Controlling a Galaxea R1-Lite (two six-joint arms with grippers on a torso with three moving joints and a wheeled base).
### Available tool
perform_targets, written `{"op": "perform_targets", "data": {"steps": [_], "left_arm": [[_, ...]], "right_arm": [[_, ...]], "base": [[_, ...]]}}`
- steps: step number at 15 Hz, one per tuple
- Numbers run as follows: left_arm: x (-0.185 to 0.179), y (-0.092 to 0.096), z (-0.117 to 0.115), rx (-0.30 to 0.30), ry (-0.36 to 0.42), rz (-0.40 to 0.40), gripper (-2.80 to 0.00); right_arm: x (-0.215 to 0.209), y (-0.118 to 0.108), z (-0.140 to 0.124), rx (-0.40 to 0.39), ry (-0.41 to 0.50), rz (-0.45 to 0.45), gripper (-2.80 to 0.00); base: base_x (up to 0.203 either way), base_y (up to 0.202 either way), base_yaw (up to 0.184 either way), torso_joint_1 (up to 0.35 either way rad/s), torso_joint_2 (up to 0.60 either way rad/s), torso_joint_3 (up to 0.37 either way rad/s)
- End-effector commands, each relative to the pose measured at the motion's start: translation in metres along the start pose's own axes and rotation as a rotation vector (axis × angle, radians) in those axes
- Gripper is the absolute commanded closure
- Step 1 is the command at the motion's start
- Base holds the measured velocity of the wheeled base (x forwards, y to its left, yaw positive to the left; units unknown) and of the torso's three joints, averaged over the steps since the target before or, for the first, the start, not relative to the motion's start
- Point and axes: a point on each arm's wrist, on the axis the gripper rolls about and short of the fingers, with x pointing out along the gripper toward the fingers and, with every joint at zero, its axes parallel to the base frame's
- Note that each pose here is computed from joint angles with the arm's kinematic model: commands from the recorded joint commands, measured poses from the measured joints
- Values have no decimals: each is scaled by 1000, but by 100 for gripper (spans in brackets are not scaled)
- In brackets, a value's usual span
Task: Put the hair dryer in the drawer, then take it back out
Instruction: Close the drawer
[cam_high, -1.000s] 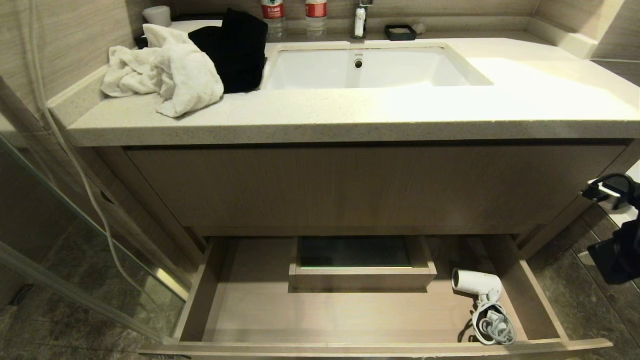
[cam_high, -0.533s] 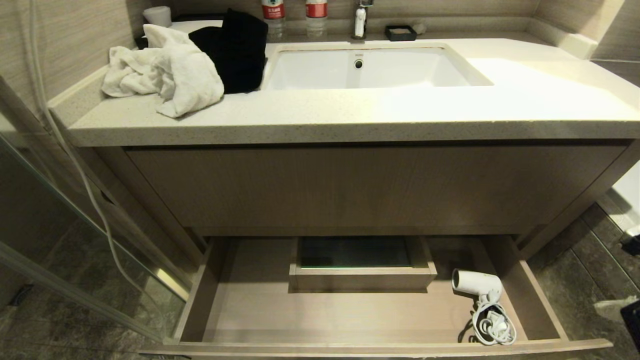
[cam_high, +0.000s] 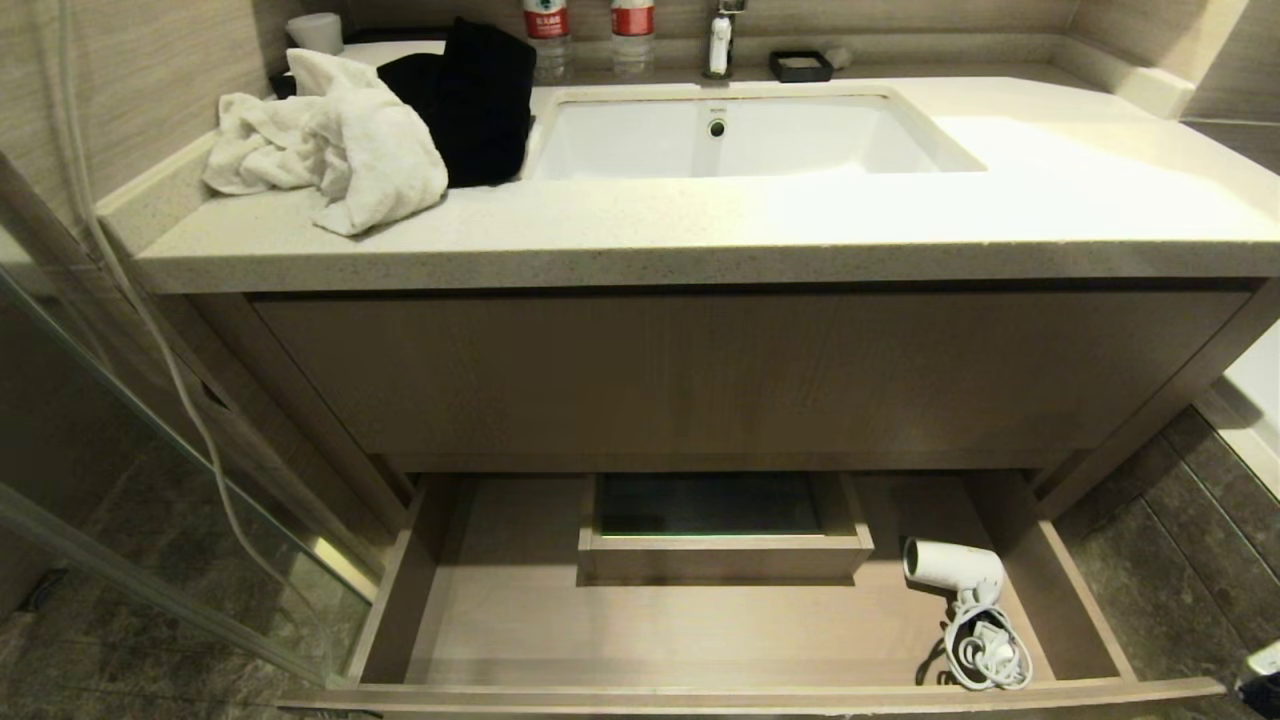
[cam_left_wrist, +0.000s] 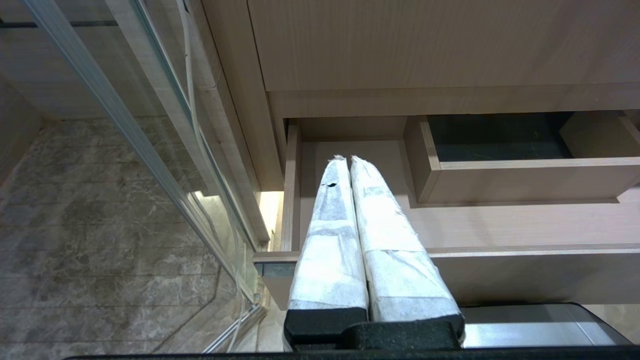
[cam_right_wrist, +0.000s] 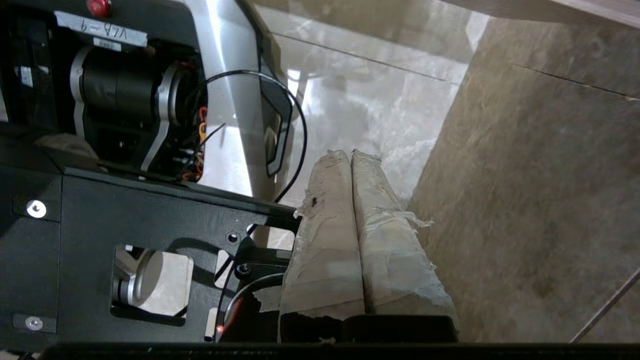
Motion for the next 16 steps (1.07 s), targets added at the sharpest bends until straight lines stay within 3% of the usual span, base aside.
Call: {"op": "perform_targets", "data": {"steps": [1,5,8,11,14,16], "left_arm": [[0,0,0,-1,-1,0,0],[0,0,0,0,0,0,0],[0,0,0,0,0,0,0],[0,0,0,0,1,0,0],[0,0,0,0,-1,0,0],[0,0,0,0,0,0,0]], "right_arm": [[5,-1,2,-1,34,13,0],[17,-9,15,21,100,14,0],[32,-25,37,60,185,1,0],[43,-43,56,105,212,-15,0],[56,-48,61,109,265,6,0],[65,-59,63,156,307,8,0]], "base": [[0,0,0,0,0,0],[0,0,0,0,0,0],[0,0,0,0,0,0],[0,0,0,0,0,0],[0,0,0,0,0,0],[0,0,0,0,0,0]]}}
